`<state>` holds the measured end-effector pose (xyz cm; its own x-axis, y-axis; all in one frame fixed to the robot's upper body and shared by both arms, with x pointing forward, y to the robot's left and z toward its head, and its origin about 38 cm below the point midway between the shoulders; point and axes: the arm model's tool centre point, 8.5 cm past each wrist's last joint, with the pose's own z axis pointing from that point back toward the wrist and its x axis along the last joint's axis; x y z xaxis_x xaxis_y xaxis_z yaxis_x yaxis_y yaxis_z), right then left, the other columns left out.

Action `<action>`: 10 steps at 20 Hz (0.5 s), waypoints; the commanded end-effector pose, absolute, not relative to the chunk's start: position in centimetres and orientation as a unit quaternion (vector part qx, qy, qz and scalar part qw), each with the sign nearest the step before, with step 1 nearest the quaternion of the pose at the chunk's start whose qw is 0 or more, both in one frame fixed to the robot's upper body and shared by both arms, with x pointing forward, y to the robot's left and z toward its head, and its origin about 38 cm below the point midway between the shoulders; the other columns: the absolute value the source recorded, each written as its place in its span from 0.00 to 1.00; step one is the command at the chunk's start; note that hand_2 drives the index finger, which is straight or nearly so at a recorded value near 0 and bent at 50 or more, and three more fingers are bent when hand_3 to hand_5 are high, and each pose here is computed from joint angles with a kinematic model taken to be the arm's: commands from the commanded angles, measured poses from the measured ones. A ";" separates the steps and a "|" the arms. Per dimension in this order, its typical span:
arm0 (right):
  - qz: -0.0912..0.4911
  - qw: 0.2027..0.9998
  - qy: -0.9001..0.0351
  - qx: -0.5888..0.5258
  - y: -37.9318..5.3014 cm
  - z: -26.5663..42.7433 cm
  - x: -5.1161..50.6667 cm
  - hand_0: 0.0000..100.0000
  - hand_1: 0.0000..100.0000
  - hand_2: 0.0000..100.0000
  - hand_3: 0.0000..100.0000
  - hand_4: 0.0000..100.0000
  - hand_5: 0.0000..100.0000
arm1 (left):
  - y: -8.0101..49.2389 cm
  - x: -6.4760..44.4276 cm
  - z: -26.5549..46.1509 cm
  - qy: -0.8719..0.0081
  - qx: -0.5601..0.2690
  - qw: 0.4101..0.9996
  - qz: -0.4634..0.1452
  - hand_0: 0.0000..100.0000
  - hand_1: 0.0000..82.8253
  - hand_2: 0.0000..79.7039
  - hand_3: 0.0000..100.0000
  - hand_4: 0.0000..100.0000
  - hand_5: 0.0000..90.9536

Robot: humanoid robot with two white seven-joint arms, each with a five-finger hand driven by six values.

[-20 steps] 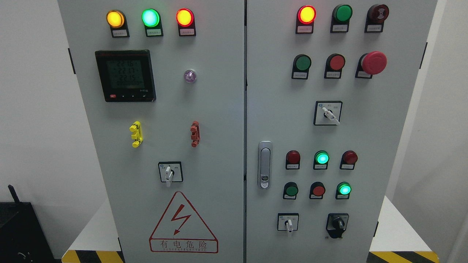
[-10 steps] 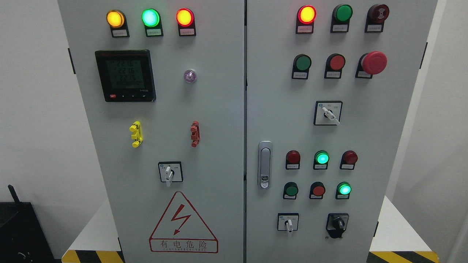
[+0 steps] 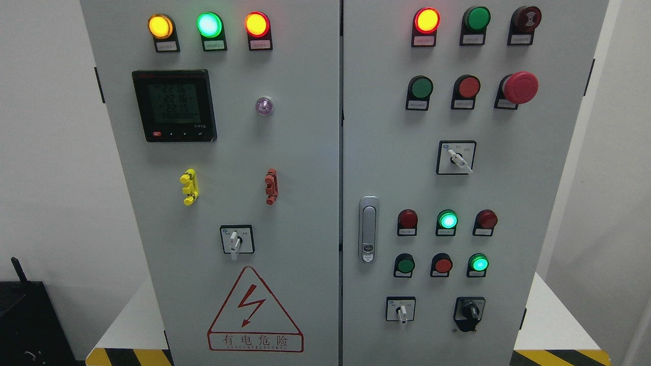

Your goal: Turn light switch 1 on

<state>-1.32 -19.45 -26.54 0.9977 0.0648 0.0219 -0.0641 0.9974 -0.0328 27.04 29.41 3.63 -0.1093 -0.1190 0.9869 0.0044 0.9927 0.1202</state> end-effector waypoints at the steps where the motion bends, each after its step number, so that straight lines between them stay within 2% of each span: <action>1: 0.020 1.000 -0.011 -0.015 -19.4 -26.5 -1.3 0.00 0.00 0.00 0.00 0.00 0.00 | 26.9 28.9 10.2 -0.792 0.007 0.608 -0.058 0.29 0.59 0.44 0.49 0.72 0.77; 5: 0.020 1.000 -0.011 -0.015 -19.4 -26.5 -1.3 0.00 0.00 0.00 0.00 0.00 0.00 | 25.7 29.7 12.6 -0.795 -0.002 0.603 -0.056 0.29 0.61 0.46 0.49 0.72 0.77; 10: 0.020 1.000 -0.011 -0.015 -19.4 -26.5 -1.3 0.00 0.00 0.00 0.00 0.00 0.00 | 24.1 30.6 15.1 -0.798 -0.015 0.599 -0.055 0.29 0.69 0.52 0.56 0.75 0.79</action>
<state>-1.32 -19.45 -26.54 0.9977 0.0648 0.0219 -0.0641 0.9974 -0.0328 30.04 27.23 8.63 -0.1135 -0.0775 0.9905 0.0211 0.9965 0.0804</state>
